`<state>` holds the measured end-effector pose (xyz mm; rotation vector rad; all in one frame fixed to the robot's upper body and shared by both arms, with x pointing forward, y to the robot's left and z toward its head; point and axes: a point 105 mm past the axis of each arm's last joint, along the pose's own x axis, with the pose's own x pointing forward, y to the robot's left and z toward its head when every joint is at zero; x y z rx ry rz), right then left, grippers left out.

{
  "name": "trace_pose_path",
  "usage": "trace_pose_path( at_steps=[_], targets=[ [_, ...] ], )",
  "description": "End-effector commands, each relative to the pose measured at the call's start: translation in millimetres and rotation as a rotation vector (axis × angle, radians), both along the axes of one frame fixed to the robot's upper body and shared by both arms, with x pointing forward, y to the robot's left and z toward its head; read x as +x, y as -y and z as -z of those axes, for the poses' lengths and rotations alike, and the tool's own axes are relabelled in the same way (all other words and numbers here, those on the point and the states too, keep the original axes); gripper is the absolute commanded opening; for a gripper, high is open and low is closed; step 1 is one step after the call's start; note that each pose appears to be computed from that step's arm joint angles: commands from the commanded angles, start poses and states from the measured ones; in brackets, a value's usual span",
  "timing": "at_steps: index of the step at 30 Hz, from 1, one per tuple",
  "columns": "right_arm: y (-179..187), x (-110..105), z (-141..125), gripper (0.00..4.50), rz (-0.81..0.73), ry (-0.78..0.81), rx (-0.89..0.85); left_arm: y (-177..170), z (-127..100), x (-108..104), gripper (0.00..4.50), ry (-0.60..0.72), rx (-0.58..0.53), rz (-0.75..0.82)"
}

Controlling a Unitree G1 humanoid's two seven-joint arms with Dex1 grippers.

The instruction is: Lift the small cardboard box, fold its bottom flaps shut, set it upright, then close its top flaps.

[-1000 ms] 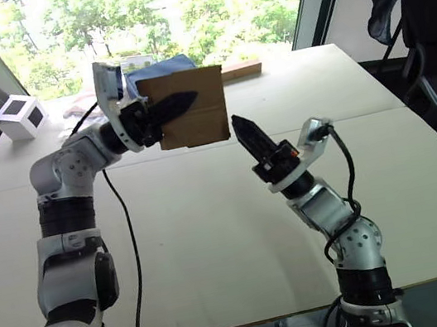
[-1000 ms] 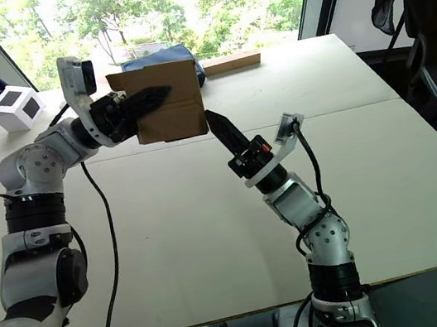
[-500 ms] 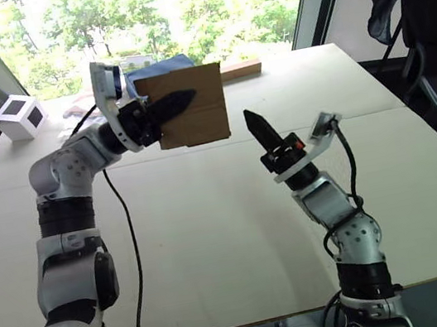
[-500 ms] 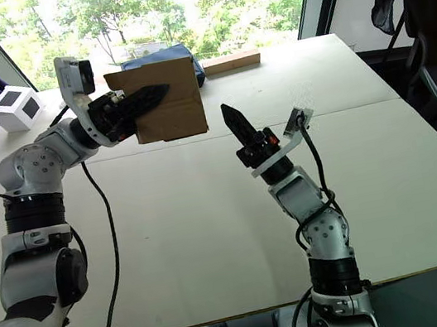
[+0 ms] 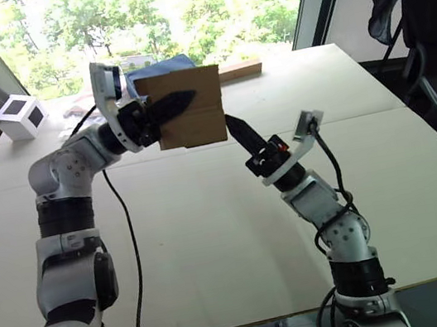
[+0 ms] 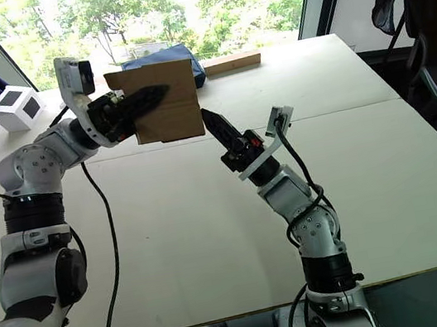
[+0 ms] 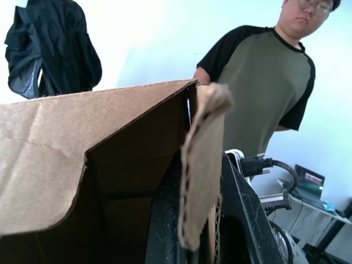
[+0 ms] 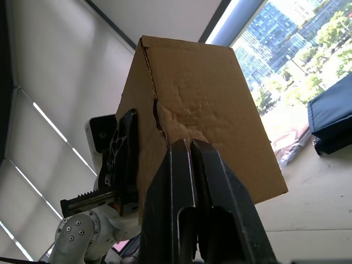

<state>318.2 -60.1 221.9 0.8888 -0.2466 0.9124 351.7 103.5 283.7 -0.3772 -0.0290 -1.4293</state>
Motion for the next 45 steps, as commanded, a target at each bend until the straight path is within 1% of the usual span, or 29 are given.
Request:
trace_pose_path(
  at_steps=[1,2,5,7,8,9,11,12,14,17,19,20,22,26,29,30,31,33,34,35,36,37,38,39,41,44,45],
  targets=[
    [33,-20,-11,0.06,0.058,0.077,-0.107,5,-4,-11,0.00,0.091,0.234,0.037],
    [40,-28,-7,0.06,0.059,0.091,-0.200,6,-5,-13,0.00,0.117,0.310,0.045],
    [51,-51,2,0.06,0.041,0.152,-0.506,7,-6,-16,0.00,0.118,0.503,0.081],
    [59,-59,8,0.06,0.066,0.230,-0.784,11,-4,-9,0.00,0.144,0.629,0.059],
    [62,-60,10,0.06,0.075,0.259,-0.885,13,-2,-7,0.00,0.153,0.683,0.052],
    [66,-62,13,0.06,0.078,0.285,-0.982,16,1,-5,0.00,0.157,0.741,0.048],
    [71,-71,18,0.06,0.047,0.332,-1.160,26,17,1,0.00,0.126,0.907,0.038],
    [71,-76,22,0.06,0.017,0.348,-1.225,29,26,3,0.00,0.136,0.986,0.042],
    [66,-88,32,0.06,-0.061,0.363,-1.306,34,45,-1,0.00,0.223,1.121,0.123],
    [62,-101,50,0.06,-0.145,0.348,-1.397,48,68,-5,0.00,0.262,1.220,0.202],
    [61,-103,58,0.06,-0.152,0.329,-1.435,55,77,-8,0.00,0.272,1.268,0.227],
    [59,-102,60,0.06,-0.139,0.324,-1.434,56,83,-11,0.00,0.268,1.309,0.244],
    [54,-101,63,0.06,-0.115,0.319,-1.424,61,88,-19,0.00,0.282,1.348,0.273],
    [49,-102,71,0.06,-0.100,0.307,-1.431,67,92,-26,0.00,0.286,1.376,0.268],
    [52,-99,75,0.06,-0.071,0.280,-1.436,68,96,-35,0.00,0.240,1.387,0.296],
    [54,-96,76,0.00,-0.059,0.272,-1.441,68,97,-36,0.54,0.230,1.387,0.299],
    [57,-94,76,0.00,-0.047,0.267,-1.447,69,98,-37,0.72,0.227,1.386,0.297],
    [61,-92,78,0.00,-0.037,0.256,-1.459,72,98,-38,1.44,0.223,1.377,0.290],
    [63,-90,80,0.00,-0.037,0.252,-1.465,74,97,-39,1.95,0.211,1.365,0.290],
    [64,-90,81,0.00,-0.038,0.249,-1.468,75,96,-40,2.26,0.203,1.356,0.289],
    [65,-89,81,0.00,-0.040,0.249,-1.467,76,91,-42,2.77,0.197,1.338,0.296],
    [66,-88,81,0.00,-0.042,0.250,-1.466,76,87,-43,2.96,0.195,1.326,0.301],
    [65,-87,79,0.00,-0.041,0.254,-1.457,75,81,-44,3.49,0.184,1.308,0.304],
    [65,-86,76,0.00,-0.039,0.256,-1.433,76,70,-44,3.49,0.174,1.271,0.298],
    [62,-85,66,0.00,-0.037,0.255,-1.361,76,38,-41,3.49,0.150,1.152,0.268],
    [60,-83,53,0.00,-0.028,0.245,-1.230,67,-2,-33,3.49,0.122,0.986,0.197],
    [61,-80,49,0.00,-0.017,0.238,-1.189,60,-17,-27,3.49,0.116,0.891,0.148]
  ],
)
